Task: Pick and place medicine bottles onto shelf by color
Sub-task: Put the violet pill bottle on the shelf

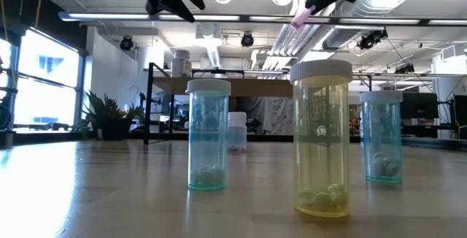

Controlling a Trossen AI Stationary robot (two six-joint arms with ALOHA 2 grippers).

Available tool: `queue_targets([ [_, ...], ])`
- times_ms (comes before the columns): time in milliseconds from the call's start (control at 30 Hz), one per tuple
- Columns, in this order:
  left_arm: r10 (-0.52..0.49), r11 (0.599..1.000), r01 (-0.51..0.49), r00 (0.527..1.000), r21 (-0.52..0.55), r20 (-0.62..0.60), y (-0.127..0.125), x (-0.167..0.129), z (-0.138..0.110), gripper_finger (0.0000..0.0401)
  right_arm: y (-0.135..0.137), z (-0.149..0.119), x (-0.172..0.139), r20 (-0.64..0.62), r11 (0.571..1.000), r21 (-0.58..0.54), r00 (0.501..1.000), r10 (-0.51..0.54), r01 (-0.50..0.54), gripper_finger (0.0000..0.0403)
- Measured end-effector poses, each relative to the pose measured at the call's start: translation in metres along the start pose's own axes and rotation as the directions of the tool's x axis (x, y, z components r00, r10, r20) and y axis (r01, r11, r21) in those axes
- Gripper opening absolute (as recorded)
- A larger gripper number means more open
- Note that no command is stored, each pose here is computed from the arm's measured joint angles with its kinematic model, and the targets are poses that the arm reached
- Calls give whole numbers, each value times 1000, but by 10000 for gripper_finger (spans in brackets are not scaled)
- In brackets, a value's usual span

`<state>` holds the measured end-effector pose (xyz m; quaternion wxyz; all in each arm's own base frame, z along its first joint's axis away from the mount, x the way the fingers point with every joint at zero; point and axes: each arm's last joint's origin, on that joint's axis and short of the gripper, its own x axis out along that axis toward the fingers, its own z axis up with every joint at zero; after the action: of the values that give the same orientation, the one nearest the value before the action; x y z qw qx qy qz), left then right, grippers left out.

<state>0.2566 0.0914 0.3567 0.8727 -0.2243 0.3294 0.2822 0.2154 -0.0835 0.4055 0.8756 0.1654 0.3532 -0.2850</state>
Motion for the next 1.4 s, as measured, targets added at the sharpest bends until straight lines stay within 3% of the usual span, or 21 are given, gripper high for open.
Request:
queue_targets([
  [233,0,1000,0,1000,-26,0,0,0,0,207,-33,40,-10,37,976,-161,990,-139,143,94],
  [400,5,1000,-5,1000,-26,1,0,0,0,207,-45,56,3,-107,957,-238,975,-196,166,94],
  [767,24,999,-24,1000,-27,6,1,0,0,207,-40,47,69,-459,944,-331,875,-153,-9,94],
  [1067,24,999,-24,1000,-26,7,1,0,0,207,-28,43,108,-551,916,-392,819,-159,-86,94],
  [1400,22,999,-22,1000,-26,6,0,0,0,207,-29,40,130,-598,918,-384,785,-163,-102,94],
])
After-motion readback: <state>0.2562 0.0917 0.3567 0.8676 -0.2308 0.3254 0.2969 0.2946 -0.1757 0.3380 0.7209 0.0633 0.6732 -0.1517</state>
